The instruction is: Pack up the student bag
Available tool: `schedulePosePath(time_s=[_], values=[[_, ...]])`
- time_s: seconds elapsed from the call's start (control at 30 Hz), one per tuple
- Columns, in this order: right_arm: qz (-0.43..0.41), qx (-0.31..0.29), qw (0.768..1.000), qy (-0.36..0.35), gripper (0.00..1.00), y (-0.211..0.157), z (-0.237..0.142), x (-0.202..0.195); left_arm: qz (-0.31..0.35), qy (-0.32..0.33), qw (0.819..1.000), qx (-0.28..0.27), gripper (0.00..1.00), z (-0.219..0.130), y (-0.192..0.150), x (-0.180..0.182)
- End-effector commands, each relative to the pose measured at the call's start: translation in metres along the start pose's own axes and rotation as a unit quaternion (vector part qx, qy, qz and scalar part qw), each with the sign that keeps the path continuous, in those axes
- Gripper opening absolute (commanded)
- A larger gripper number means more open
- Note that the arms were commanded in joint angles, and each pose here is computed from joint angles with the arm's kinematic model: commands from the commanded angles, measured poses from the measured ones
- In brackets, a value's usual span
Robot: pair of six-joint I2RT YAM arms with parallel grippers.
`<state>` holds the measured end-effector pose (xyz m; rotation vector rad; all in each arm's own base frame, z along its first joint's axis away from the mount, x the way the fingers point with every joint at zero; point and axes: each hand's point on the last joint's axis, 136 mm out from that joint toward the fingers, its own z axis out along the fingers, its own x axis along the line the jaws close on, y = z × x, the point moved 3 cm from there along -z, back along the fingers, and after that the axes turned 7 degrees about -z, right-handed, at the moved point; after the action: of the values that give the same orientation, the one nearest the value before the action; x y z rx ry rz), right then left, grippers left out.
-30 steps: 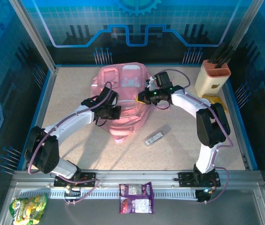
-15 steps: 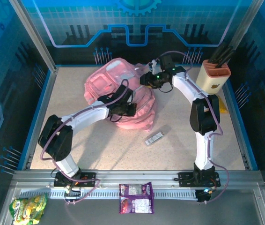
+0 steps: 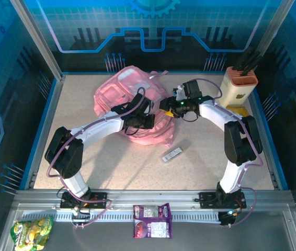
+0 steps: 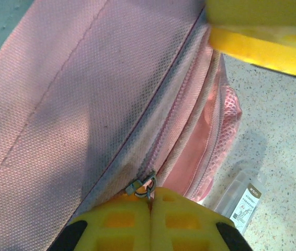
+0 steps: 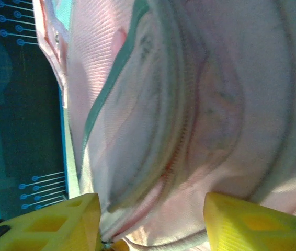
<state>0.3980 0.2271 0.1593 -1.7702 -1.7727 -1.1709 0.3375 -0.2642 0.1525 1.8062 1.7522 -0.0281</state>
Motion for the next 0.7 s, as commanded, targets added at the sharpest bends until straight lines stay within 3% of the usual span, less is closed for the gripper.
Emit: schedulePosePath(time_s=[0.0, 0.2, 0.43, 0.67], values=[[-0.002, -0.008, 0.999, 0.049, 0.54, 0.005, 0.016, 0.026, 0.014, -0.059, 0.998, 0.015, 0.0, -0.004, -0.001, -0.023], [-0.025, -0.021, 0.999, 0.01, 0.37, 0.016, 0.018, 0.02, 0.029, -0.04, 0.998, 0.033, 0.0, -0.005, -0.008, -0.016], [-0.068, -0.048, 0.997, -0.01, 0.01, 0.041, 0.003, 0.014, 0.043, -0.003, 0.998, 0.053, 0.0, -0.014, -0.025, 0.002], [-0.104, -0.059, 0.993, -0.005, 0.0, 0.075, -0.01, 0.002, 0.058, 0.033, 0.994, 0.085, 0.0, -0.026, -0.055, 0.027]])
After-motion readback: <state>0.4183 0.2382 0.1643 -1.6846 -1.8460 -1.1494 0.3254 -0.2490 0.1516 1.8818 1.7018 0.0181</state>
